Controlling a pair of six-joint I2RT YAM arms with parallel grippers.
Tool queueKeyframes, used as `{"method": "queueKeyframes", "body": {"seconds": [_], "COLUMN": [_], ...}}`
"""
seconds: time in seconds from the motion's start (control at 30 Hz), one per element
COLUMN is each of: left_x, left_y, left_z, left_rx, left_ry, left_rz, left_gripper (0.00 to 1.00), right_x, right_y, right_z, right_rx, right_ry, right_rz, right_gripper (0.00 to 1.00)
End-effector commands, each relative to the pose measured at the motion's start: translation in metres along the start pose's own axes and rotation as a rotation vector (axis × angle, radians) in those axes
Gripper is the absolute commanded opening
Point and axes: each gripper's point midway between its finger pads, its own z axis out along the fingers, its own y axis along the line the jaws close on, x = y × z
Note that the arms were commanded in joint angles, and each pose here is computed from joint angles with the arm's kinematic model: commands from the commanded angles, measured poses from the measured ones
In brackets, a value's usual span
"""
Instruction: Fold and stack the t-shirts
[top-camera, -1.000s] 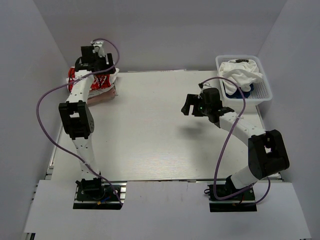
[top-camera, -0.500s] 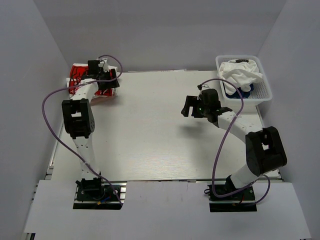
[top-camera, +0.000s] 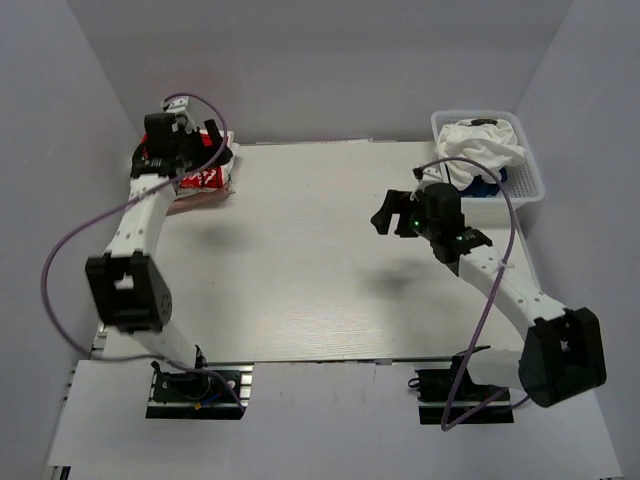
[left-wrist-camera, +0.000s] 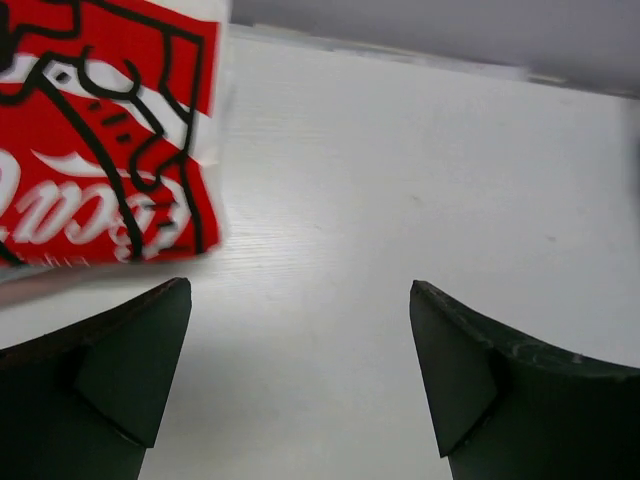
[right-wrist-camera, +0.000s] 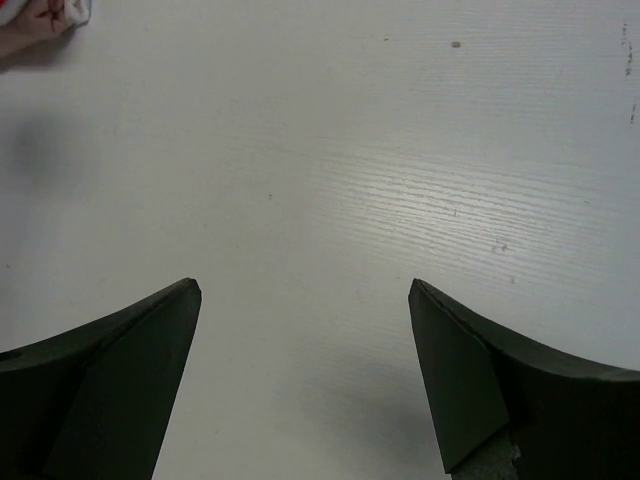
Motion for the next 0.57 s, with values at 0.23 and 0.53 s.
{"method": "queueKeyframes", "body": {"seconds": [0.23, 0.53], "left_x": [0.131, 0.140], "left_y": [-0.103, -0.084], "left_z": [-0.121, -0.152], "left_rx": [0.365, 0.224], "left_ry": [-0.062, -0.091], "left_rz": [-0.238, -0.208], "left_gripper": [1.00, 1.00], "right_x": [0.019, 0.038], "right_y": [-0.020, -0.032], "right_z": [-0.051, -0.056], "right_rx": [0.087, 0.133], "right_ry": [-0.128, -0.115], "right_rz": [0.092, 0.139], "right_gripper": [0.90, 0.90]}}
